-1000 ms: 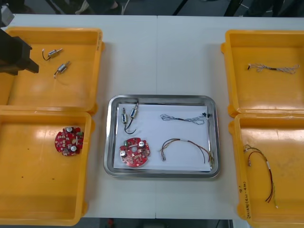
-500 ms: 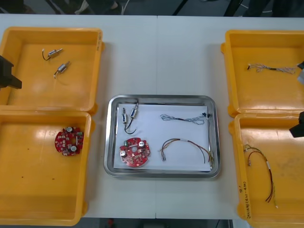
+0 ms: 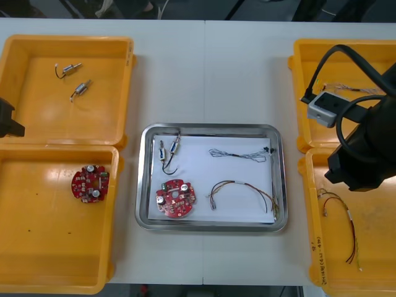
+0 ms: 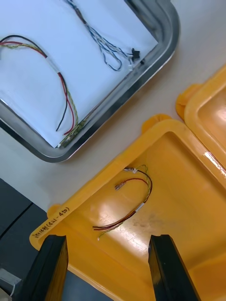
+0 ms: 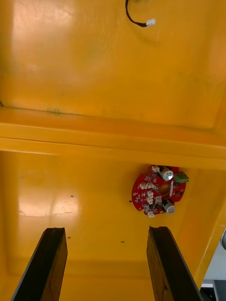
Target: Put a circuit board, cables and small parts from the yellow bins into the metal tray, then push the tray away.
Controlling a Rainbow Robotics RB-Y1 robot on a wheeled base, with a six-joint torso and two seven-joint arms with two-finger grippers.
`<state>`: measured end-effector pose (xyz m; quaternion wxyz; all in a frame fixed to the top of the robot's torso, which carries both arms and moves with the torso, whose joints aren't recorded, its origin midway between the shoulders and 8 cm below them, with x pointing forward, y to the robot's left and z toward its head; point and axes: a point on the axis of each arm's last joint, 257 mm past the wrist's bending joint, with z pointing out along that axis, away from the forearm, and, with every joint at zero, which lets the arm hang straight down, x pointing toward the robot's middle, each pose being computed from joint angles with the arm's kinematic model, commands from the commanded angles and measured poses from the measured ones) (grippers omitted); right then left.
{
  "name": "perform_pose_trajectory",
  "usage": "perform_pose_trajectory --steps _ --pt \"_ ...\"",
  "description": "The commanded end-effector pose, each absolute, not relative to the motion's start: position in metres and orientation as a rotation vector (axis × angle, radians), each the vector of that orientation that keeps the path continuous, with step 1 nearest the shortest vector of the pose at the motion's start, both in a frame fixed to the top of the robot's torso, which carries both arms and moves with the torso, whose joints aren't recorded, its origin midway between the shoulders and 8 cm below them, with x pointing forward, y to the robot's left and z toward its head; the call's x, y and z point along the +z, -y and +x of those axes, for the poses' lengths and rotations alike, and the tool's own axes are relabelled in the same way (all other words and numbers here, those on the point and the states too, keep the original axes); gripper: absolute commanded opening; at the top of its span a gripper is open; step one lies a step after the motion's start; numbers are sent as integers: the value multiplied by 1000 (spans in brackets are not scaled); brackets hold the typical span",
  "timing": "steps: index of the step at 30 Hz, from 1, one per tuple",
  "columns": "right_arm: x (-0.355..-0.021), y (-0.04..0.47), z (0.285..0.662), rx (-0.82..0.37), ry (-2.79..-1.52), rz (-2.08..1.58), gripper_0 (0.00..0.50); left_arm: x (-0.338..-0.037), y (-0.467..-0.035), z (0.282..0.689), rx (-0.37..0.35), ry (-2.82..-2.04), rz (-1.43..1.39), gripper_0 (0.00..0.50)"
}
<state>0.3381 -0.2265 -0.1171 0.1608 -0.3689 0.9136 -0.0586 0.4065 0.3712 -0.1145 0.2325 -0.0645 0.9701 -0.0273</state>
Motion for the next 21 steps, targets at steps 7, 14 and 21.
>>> perform_pose_trajectory --steps 7,14,21 --pt "-115 143 336 -88 -2458 -1368 500 -118 -382 386 41 -2676 15 500" --pt "-124 102 341 -78 -2340 -1574 500 -122 -388 387 48 -2664 -9 500" --pt "-141 78 345 -80 -2205 -1781 500 -123 -396 393 80 -2637 -18 500"
